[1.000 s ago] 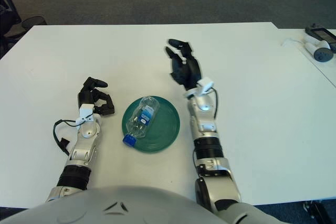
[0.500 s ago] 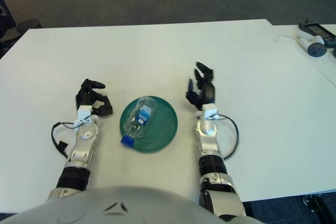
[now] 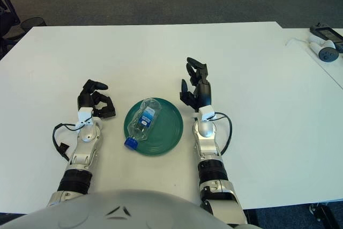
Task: Put the bottle into the plate.
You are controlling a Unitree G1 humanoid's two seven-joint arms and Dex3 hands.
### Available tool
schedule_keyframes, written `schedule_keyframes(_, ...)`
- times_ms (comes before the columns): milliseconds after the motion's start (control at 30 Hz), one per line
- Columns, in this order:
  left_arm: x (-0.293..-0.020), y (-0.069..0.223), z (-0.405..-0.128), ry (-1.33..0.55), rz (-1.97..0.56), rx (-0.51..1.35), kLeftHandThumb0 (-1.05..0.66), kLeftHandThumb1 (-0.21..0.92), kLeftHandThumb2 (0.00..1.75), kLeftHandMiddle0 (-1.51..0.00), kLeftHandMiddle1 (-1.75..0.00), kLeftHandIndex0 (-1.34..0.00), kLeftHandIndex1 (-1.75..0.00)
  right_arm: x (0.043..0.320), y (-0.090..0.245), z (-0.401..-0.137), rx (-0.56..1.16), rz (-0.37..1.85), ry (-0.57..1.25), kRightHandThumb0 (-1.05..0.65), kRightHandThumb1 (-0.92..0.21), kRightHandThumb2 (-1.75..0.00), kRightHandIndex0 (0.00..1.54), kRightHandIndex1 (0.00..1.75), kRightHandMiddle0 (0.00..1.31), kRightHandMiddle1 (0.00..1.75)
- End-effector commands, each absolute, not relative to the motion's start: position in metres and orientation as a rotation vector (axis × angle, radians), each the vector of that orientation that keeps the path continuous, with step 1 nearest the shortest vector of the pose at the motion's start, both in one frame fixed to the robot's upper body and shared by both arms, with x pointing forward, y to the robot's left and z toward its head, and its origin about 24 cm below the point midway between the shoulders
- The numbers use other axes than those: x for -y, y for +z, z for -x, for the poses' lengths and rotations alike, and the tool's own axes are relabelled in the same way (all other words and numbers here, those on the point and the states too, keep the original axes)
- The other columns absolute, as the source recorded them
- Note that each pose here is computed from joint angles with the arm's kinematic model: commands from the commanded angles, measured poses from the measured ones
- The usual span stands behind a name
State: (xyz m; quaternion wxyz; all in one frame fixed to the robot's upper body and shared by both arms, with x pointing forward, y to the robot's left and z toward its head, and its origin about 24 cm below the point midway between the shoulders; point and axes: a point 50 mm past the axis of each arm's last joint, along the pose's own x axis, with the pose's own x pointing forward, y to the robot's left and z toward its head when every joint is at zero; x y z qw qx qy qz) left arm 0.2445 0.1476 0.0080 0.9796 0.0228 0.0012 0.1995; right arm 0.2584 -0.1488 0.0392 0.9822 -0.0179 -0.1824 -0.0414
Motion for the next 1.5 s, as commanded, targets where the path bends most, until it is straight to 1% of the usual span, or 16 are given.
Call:
schedule_keyframes(0, -0.1492, -0.0013, -0.2401, 0.412, -0.049, -0.049, 0.0, -0.06, 1.75, -0.88, -1.75, -0.69, -1.73, 0.1488, 0.0416, -0.2586, 0.374, 0.025, -0.088, -0.62, -0.92, -0.71, 0.37, 0.01, 0.0, 0.83)
schedule_keyframes(1467, -0.1498, -0.0014, -0.239, 0.424, -0.07, -0.058, 0.0, -0.06, 1.74, -0.87, -1.75, -0.68, -1.75, 0.1477, 0.0422, -0.2574, 0.375, 0.025, -0.087, -0.62, -0.92, -0.71, 0.37, 0.0, 0.0, 0.83)
